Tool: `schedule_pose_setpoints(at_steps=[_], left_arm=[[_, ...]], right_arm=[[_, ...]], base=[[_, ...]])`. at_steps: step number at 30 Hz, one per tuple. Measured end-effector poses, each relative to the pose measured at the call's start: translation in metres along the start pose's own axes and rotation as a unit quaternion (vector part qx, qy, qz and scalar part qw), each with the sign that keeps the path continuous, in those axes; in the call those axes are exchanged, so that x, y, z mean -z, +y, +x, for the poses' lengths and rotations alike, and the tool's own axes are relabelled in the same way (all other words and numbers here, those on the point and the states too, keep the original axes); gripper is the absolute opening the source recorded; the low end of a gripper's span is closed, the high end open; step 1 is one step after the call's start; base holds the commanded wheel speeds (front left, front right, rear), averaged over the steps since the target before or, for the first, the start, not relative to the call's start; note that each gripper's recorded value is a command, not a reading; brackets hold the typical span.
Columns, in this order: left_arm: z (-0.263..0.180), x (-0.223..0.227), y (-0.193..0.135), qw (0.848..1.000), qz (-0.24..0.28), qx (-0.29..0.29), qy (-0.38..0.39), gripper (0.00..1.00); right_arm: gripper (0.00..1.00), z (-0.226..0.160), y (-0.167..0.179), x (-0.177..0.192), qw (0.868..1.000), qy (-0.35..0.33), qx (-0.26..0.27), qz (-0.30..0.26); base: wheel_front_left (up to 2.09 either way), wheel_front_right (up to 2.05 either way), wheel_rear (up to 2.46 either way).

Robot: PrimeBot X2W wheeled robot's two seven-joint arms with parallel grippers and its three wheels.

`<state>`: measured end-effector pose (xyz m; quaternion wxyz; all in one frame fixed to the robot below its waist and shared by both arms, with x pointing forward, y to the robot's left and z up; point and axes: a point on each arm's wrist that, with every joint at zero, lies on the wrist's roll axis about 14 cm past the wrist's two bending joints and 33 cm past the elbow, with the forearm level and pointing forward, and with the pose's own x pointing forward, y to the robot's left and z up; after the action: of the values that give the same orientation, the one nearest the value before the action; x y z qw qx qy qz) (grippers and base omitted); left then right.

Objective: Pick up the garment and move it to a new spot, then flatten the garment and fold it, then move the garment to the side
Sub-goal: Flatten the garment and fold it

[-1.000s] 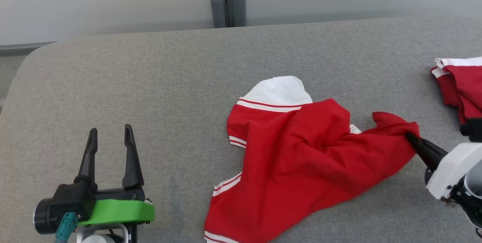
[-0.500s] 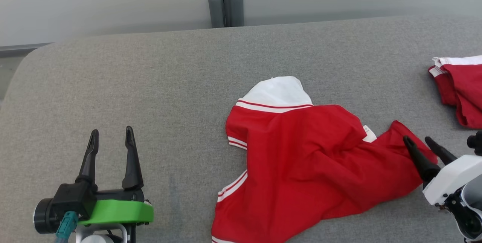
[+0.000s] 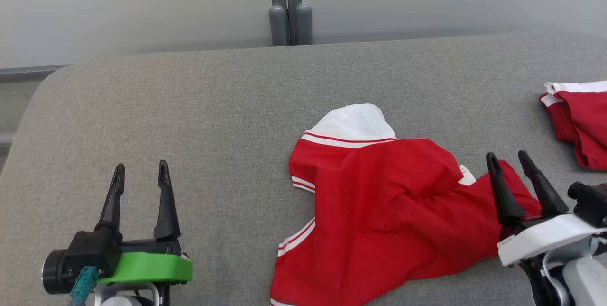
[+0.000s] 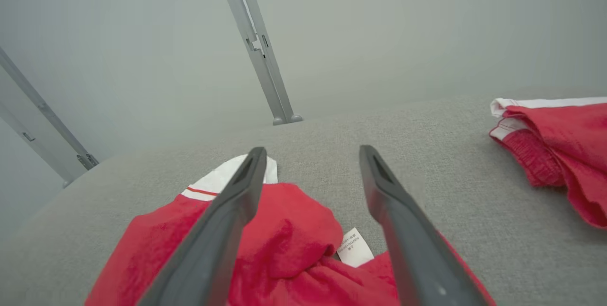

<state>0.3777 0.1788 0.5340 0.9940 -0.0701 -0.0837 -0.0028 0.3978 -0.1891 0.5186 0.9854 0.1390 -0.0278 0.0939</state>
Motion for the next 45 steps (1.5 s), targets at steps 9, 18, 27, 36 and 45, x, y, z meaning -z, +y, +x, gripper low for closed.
schedule_pose_setpoints(at_steps=[9, 18, 27, 36, 45], left_arm=[[-0.001, 0.001, -0.001, 1.0, 0.0, 0.001, 0.003, 1.0], [-0.001, 0.008, -0.003, 1.0, -0.003, 0.003, 0.012, 1.0], [0.02, 0.017, -0.028, 0.997, -0.007, 0.054, 0.047, 1.0], [0.057, 0.061, -0.089, 0.973, -0.004, 0.149, 0.176, 1.0], [0.065, 0.13, -0.139, 0.919, 0.017, 0.214, 0.331, 1.0]], right_arm=[[1.0, -0.003, 0.002, 0.023, 1.0, 0.023, 0.004, -0.001], [1.0, -0.002, 0.004, 0.032, 0.999, 0.039, -0.003, -0.005], [1.0, 0.004, -0.002, 0.033, 0.999, 0.043, 0.0, -0.009], [1.0, 0.007, -0.022, 0.033, 0.999, 0.045, 0.021, -0.018], [1.0, 0.0, -0.056, 0.025, 0.997, 0.04, 0.067, -0.028]], base=[[0.0, 0.0, 0.0], [0.0, 0.0, 0.0], [0.0, 0.0, 0.0], [0.0, 0.0, 0.0], [0.0, 0.0, 0.0]])
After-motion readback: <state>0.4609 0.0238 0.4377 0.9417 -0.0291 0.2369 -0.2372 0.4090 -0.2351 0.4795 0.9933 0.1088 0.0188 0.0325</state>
